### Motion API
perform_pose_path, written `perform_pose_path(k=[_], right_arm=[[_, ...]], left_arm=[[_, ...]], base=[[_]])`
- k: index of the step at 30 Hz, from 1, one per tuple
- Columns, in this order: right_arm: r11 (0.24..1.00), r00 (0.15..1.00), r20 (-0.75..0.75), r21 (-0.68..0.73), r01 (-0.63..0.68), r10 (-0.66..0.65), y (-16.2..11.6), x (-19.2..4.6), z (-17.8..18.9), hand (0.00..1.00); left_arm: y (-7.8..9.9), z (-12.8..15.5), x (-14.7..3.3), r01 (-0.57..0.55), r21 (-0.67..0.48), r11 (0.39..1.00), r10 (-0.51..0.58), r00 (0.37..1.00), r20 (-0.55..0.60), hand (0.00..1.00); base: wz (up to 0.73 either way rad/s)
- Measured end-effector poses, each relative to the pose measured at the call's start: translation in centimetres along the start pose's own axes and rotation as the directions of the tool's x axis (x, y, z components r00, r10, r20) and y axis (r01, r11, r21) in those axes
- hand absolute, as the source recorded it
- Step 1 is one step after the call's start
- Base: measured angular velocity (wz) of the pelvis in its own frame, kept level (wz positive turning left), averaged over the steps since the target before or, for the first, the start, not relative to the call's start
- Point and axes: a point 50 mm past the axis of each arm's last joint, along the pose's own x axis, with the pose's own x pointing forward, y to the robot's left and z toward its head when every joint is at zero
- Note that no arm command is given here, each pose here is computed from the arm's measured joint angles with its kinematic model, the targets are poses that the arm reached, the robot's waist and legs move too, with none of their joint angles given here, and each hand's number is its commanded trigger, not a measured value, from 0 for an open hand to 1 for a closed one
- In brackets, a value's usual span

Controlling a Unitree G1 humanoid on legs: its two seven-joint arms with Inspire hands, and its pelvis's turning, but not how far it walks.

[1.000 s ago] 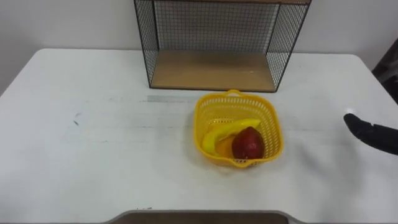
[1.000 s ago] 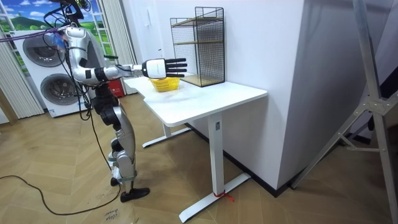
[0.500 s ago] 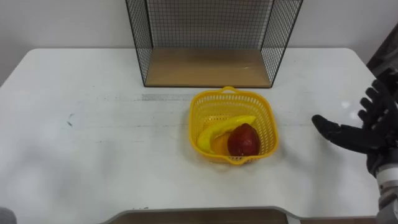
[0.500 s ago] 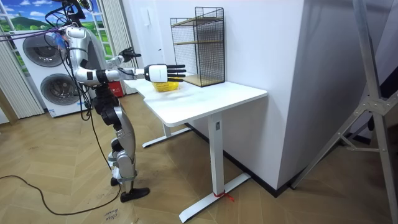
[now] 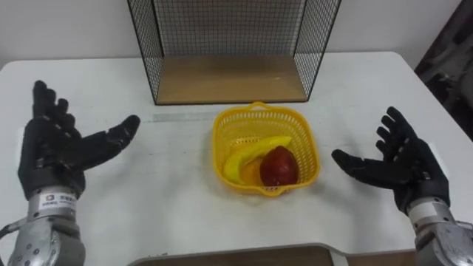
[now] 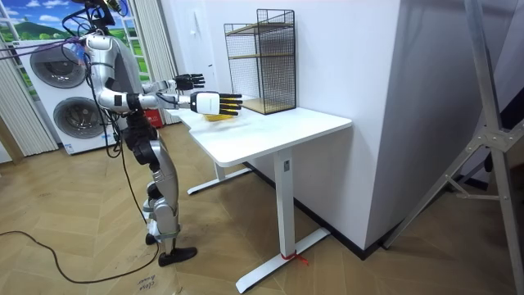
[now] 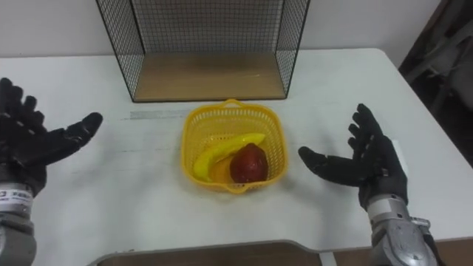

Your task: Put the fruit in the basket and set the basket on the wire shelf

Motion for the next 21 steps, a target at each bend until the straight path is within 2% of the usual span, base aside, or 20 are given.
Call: perform_pose_path(k=[5,16,21], right_arm=[[0.996,0.997,-0.037,0.064,-0.064,0.066,1.8,0.2,-1.0,0.00],[0.985,0.988,-0.049,0.099,-0.138,0.143,3.2,0.1,-1.4,0.00],[0.976,0.986,-0.047,0.162,-0.148,0.158,3.9,0.0,-1.5,0.00]], left_arm=[[-0.6,-2.1,-0.2,0.047,-0.004,0.999,-0.048,0.994,-0.100,0.00],[-1.4,-2.5,-0.3,0.096,-0.024,0.995,-0.098,0.988,-0.120,0.00],[-2.1,-3.2,-0.6,0.141,-0.043,0.989,-0.146,0.978,-0.146,0.00]], base=[[-0.03],[-0.02],[0.00]])
